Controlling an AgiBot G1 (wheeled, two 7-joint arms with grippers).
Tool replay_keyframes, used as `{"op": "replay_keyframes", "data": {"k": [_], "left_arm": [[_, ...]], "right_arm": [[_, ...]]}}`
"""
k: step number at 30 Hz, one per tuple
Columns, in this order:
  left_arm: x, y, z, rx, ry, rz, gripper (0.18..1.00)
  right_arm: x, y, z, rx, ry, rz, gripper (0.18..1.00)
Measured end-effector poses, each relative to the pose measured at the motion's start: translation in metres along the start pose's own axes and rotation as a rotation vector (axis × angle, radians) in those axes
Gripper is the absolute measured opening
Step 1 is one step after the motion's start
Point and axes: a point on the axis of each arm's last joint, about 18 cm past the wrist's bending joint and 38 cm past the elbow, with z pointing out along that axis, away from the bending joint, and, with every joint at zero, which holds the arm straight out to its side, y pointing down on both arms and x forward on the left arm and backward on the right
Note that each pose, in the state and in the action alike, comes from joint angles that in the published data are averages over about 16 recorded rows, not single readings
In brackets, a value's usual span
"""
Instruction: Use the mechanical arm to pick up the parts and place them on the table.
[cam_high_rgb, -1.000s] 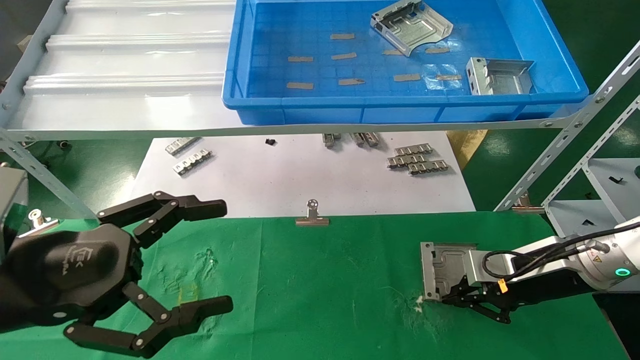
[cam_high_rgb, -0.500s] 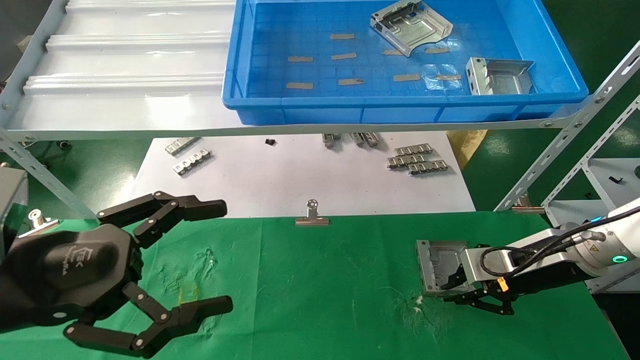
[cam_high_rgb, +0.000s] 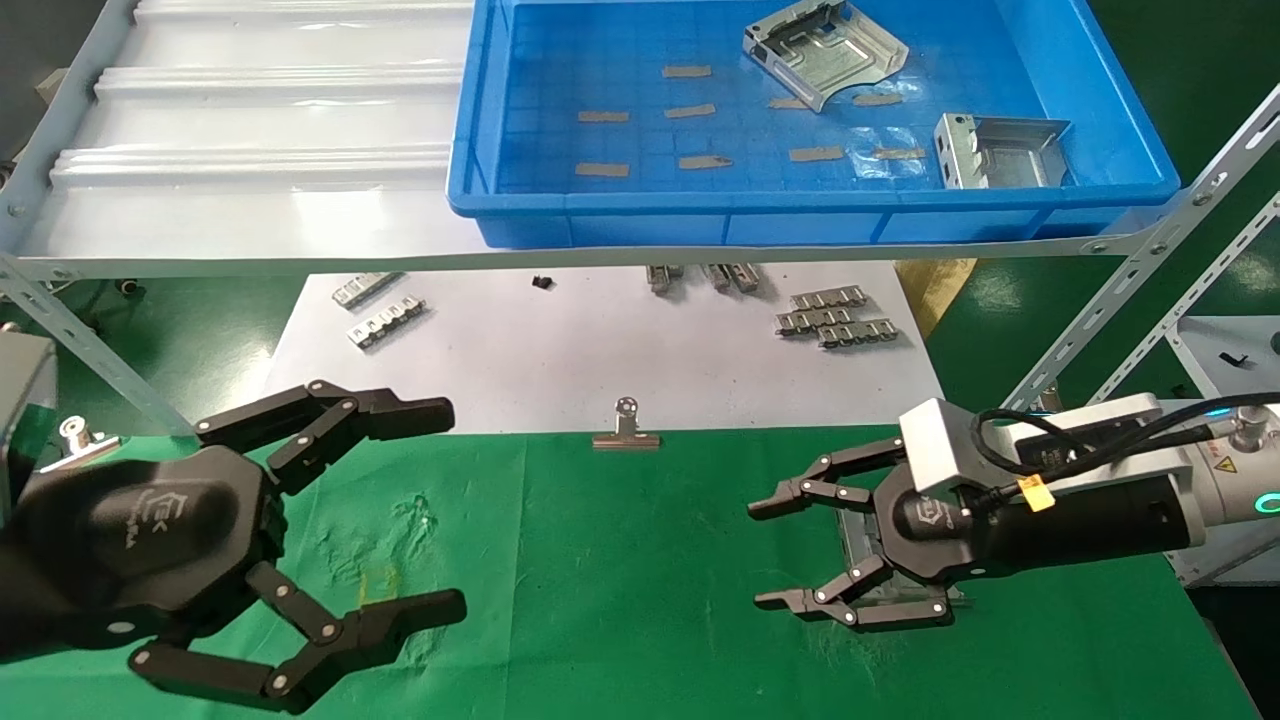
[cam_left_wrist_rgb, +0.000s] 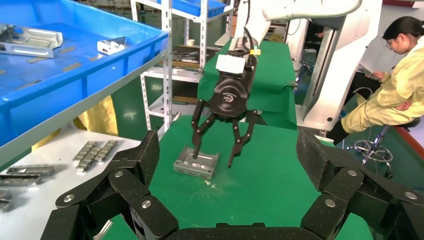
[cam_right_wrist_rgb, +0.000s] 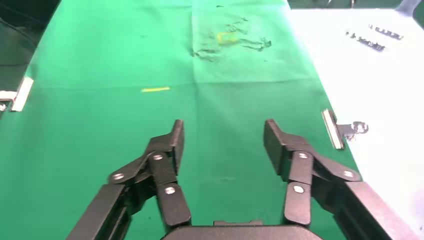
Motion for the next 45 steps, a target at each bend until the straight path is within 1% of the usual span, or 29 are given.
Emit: {"op": "replay_keyframes", "data": {"k": [4, 7, 13, 19, 25, 31, 45], "left_arm": [[0.0, 0.0, 0.0, 0.0, 0.0, 0.0, 1.001], [0.0, 0.0, 0.0, 0.0, 0.0, 0.0, 1.001], [0.0, 0.0, 0.0, 0.0, 0.0, 0.0, 1.001], [0.0, 0.0, 0.0, 0.0, 0.0, 0.0, 1.001], [0.0, 0.0, 0.0, 0.0, 0.0, 0.0, 1.001], [0.0, 0.0, 0.0, 0.0, 0.0, 0.0, 1.001], [0.0, 0.0, 0.0, 0.0, 0.0, 0.0, 1.001]], "right_arm": [[-0.003, -0.007, 0.001, 0.054, 0.004, 0.017, 0.601], [-0.004, -0.008, 0.001, 0.071, 0.005, 0.024, 0.682], [-0.006, -0.007, 0.006, 0.078, 0.001, 0.029, 0.811], [-0.013, -0.01, 0.016, 0.134, -0.009, 0.056, 0.907], [-0.023, -0.018, 0.025, 0.221, -0.019, 0.094, 0.967], [-0.033, -0.027, 0.03, 0.303, -0.023, 0.125, 0.995], [-0.054, -0.048, 0.022, 0.453, -0.008, 0.17, 1.0]]}}
